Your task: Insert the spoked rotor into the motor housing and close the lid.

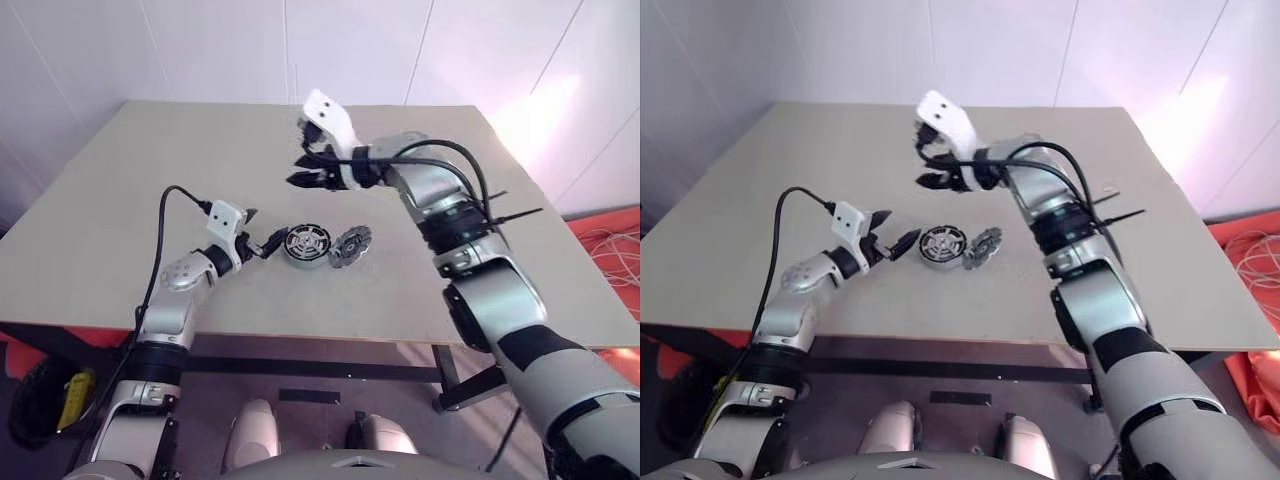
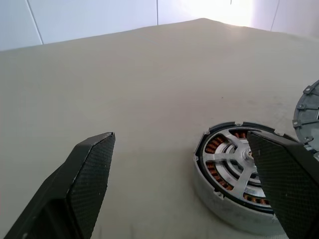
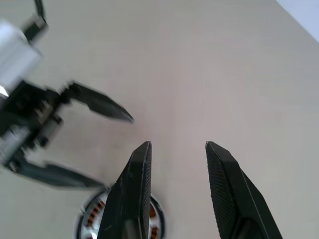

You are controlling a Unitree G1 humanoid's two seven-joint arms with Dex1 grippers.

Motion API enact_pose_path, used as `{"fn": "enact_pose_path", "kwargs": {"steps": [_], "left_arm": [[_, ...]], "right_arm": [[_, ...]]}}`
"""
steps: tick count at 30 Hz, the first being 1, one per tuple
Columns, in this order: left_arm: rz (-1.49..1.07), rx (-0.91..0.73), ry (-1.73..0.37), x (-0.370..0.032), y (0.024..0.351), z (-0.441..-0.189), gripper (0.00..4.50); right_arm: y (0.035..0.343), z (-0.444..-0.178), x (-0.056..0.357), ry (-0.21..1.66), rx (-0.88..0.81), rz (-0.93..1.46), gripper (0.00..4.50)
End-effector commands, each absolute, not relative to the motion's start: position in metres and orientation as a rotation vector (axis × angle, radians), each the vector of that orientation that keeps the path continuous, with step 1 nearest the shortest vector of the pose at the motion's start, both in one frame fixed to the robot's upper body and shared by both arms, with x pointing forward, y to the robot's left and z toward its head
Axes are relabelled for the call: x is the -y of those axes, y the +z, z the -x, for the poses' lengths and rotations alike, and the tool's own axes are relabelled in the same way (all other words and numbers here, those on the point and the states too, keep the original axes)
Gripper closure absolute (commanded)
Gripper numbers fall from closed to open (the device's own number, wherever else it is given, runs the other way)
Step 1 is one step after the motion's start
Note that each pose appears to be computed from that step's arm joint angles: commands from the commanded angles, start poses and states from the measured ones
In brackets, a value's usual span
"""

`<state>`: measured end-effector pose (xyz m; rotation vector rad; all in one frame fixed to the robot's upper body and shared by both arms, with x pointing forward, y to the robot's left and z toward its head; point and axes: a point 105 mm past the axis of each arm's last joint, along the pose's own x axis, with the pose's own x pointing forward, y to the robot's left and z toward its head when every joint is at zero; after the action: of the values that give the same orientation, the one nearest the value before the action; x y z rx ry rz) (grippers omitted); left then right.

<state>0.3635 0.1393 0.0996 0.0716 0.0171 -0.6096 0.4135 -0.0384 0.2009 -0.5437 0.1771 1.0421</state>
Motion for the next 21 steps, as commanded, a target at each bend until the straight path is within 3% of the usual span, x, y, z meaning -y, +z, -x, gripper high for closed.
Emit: {"fn": "enact_pose_path", "kwargs": {"steps": [1, 6, 9, 15, 21], "left_arm": [[-0.071, 0.010, -0.613, -0.144, 0.109, -0.364, 0.00], [-0.050, -0.009, -0.642, -0.144, 0.109, -0.364, 0.00], [-0.047, -0.015, -0.652, -0.143, 0.109, -0.365, 0.00], [-0.010, -0.039, -0.700, -0.137, 0.110, -0.364, 0.00], [0.021, -0.087, -0.760, -0.139, 0.113, -0.358, 0.00]], "right_arm": [[0.215, -0.423, 0.068, 0.959, -0.113, 0.574, 2.97], [0.210, -0.430, 0.135, 0.774, -0.125, 0.702, 4.46], [0.201, -0.420, 0.161, 0.772, -0.165, 0.737, 4.46], [0.152, -0.370, 0.195, 0.901, -0.342, 0.822, 4.46], [0.126, -0.328, 0.169, 1.060, -0.395, 0.702, 4.46]]}}
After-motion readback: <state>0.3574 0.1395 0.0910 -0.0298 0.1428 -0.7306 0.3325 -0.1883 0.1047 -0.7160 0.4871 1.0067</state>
